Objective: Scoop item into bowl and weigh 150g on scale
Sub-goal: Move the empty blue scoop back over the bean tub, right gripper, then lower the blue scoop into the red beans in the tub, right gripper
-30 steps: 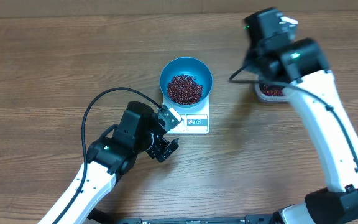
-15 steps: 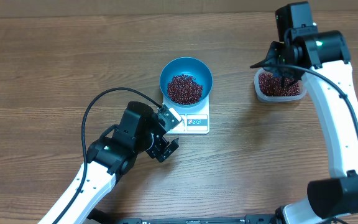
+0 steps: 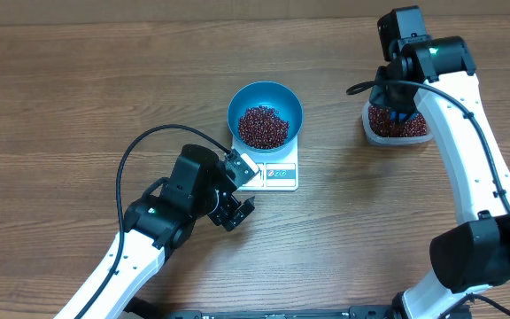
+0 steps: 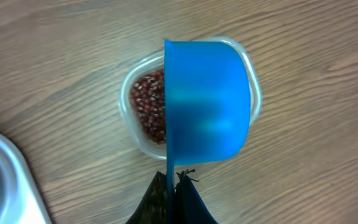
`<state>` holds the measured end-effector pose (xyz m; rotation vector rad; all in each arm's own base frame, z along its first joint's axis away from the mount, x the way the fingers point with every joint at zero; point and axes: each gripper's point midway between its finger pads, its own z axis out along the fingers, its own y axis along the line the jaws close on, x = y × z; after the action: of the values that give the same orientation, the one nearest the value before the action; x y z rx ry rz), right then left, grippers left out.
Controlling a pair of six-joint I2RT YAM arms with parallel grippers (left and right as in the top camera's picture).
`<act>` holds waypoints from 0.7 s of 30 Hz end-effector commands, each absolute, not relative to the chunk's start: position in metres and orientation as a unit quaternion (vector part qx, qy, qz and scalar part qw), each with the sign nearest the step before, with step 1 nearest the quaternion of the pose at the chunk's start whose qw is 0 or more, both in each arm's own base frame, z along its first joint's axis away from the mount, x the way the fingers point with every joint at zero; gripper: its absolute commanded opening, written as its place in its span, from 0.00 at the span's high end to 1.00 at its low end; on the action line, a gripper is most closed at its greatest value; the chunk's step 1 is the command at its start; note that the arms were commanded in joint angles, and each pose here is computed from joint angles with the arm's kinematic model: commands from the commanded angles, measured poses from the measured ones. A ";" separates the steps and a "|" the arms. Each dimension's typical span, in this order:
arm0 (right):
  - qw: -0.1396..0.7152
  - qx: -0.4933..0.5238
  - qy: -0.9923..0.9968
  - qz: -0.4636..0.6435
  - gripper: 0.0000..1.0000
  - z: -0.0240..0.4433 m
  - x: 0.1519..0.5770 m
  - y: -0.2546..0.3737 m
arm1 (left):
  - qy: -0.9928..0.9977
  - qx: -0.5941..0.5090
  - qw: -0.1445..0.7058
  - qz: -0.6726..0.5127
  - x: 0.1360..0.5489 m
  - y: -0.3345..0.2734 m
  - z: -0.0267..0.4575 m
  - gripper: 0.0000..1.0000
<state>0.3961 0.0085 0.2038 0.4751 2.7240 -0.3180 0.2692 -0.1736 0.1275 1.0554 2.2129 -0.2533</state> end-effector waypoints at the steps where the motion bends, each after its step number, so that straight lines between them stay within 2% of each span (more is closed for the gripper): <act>1: 0.190 0.169 0.957 -0.137 0.96 0.213 0.397 -0.001 | 0.842 0.410 0.336 -0.101 0.268 -0.174 0.129 0.00; 21: 0.142 0.160 0.962 -0.168 0.96 0.163 0.411 -0.003 | 0.842 0.410 0.336 -0.101 0.268 -0.174 0.129 0.00</act>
<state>0.4062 0.0003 0.1697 0.4659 2.7788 -0.4491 0.2692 -0.1736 0.1275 1.0554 2.2129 -0.2533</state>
